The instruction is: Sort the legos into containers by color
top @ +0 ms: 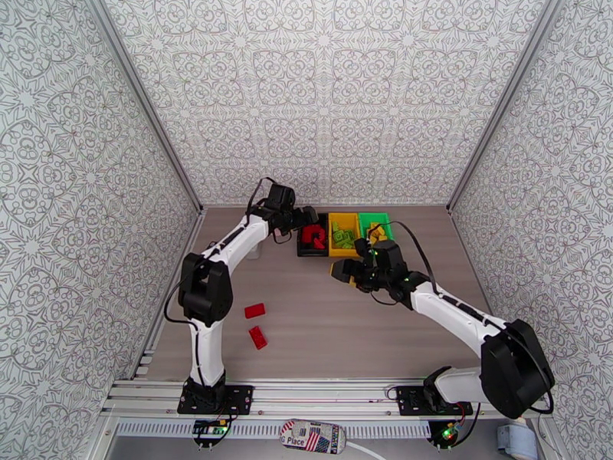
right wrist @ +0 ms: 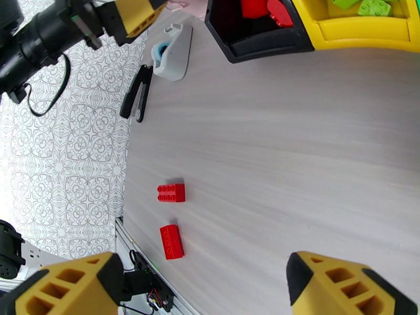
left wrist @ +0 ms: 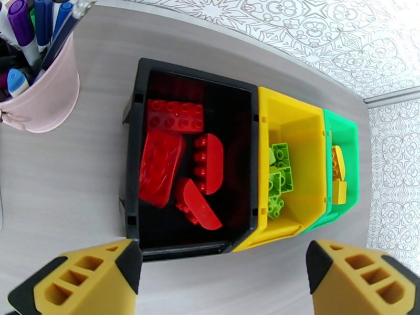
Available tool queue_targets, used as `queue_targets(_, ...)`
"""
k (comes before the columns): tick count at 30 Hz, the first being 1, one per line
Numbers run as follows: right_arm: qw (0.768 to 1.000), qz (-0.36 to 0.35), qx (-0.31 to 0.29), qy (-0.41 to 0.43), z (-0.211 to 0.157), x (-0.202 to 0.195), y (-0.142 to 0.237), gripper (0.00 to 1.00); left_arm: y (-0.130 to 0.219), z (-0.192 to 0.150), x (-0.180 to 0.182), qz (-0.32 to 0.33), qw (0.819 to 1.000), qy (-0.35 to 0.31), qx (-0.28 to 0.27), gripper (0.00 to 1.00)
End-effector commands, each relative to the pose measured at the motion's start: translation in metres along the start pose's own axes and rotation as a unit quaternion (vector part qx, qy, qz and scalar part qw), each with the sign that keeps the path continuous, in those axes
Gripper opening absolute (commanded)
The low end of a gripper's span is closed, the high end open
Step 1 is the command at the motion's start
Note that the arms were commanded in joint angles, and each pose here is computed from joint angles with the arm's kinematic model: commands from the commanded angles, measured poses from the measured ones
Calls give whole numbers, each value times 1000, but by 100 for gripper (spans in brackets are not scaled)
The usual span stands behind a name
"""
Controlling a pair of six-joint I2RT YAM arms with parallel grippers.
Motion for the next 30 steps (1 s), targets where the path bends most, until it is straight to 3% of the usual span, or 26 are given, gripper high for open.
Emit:
queue_targets(1, 1000, -17, -5, 10, 2, 1, 7, 86, 40, -8, -9, -6, 999, -26, -23, 88)
queue_targets(12, 999, -43, 7, 29, 2, 8, -1, 83, 93, -57, 53, 94, 994, -18, -45, 88)
queue_targets(21, 995, -54, 45, 71, -5, 36, -37, 84, 125, -110, 129, 212, 977, 13, -26, 96)
queue_targets(30, 991, -46, 94, 89, -26, 54, -82, 85, 127, -167, 194, 256, 964, 65, 7, 99)
Point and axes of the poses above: each hand's point on the last joint's axis, 136 mm out from that joint toward the fingers, its own y axis back along the fingers, its own x axis along the line the jaws close on, z = x × y, the point moved 7 cm from there along y, back along the fingers, and after that the axes turned 9 degrees about y, right-handed, at the moved point
